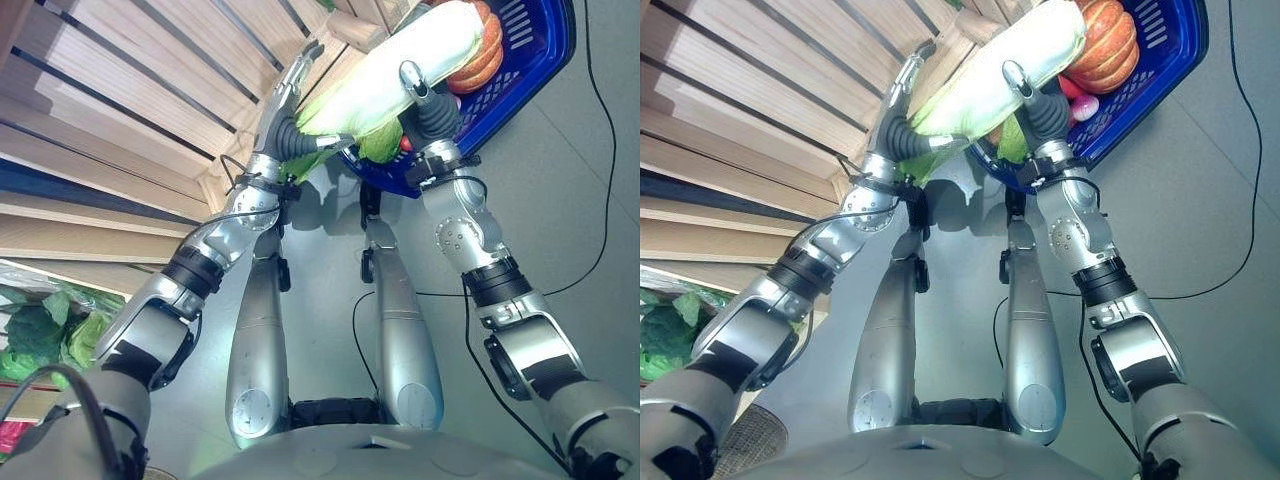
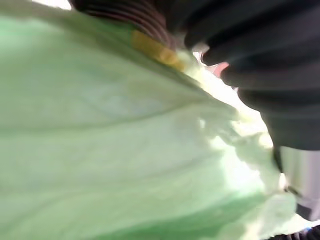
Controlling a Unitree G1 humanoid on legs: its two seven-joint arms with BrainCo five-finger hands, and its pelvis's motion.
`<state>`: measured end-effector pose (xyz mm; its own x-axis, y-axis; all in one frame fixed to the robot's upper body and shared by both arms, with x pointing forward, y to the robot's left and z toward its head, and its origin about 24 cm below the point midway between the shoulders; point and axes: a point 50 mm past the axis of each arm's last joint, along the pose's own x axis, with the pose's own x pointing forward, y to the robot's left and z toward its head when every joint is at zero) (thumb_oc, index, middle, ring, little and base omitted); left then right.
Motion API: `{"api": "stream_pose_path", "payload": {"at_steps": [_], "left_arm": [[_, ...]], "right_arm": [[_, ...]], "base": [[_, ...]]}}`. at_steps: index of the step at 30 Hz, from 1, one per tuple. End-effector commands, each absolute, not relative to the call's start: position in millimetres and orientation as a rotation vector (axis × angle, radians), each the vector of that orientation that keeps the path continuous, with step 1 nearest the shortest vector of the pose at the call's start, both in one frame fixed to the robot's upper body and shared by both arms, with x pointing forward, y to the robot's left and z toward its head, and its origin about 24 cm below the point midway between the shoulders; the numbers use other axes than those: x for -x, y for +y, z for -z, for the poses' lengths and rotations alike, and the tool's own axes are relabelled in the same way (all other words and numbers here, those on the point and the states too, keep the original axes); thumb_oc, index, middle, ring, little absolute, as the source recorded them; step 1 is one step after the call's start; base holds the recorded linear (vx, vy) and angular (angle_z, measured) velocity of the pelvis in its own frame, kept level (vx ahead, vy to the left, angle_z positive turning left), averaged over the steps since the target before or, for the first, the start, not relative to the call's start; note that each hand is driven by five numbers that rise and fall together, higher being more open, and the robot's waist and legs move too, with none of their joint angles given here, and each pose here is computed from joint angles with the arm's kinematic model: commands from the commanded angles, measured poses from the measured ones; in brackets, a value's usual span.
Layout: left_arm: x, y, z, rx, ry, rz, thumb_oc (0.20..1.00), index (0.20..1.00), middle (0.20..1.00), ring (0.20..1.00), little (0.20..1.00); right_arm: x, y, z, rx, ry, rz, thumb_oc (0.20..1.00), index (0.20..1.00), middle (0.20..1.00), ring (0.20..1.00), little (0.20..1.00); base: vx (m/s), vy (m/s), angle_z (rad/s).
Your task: Pick up fruits and vegetables into the basket
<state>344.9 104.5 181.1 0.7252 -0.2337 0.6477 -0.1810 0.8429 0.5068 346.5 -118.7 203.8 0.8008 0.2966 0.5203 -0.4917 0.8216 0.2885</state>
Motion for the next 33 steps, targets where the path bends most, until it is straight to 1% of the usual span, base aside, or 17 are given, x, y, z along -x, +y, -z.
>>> {"api": "stream_pose_path", "payload": {"at_steps": [1,9,16,18,20,28,33], "left_arm": [[-352,156,-204,-0.51,-0.78,-0.259,1.0,1.0,1.0,1.0,1.0],[-360,169,-205,-0.51,-0.752,-0.304,1.0,1.0,1.0,1.0,1.0],[-367,173,-209,-0.524,-0.733,-0.304,1.0,1.0,1.0,1.0,1.0],[-369,174,-211,-0.523,-0.732,-0.304,1.0,1.0,1.0,1.0,1.0],[-372,174,-215,-0.523,-0.729,-0.299,1.0,1.0,1.0,1.0,1.0],[-376,173,-217,-0.529,-0.72,-0.288,1.0,1.0,1.0,1.0,1.0],[-380,171,-219,-0.537,-0.709,-0.279,1.0,1.0,1.0,1.0,1.0]], "right_arm": [[-331,-135,-220,-0.449,-0.636,-0.402,0.2,0.2,0.2,0.2,0.2],[-352,-175,-219,-0.38,-0.586,-0.189,0.2,0.2,0.2,0.2,0.2],[-374,-221,-207,-0.322,-0.462,0.026,0.2,0.2,0.2,0.2,0.2],[-377,-228,-207,-0.316,-0.443,0.055,0.2,0.2,0.2,0.2,0.2],[-383,-248,-204,-0.303,-0.404,0.133,0.2,0.2,0.2,0.2,0.2],[-384,-286,-199,-0.281,-0.346,0.289,0.2,0.2,0.2,0.2,0.2],[-387,-305,-214,-0.19,-0.295,0.455,0.2,0.2,0.2,0.2,0.2]], "base": [[0.0,0.0,0.0],[0.0,0.0,0.0],[0.0,0.0,0.0],[0.0,0.0,0.0],[0.0,0.0,0.0],[0.0,0.0,0.0],[0.02,-0.022,0.0]]}}
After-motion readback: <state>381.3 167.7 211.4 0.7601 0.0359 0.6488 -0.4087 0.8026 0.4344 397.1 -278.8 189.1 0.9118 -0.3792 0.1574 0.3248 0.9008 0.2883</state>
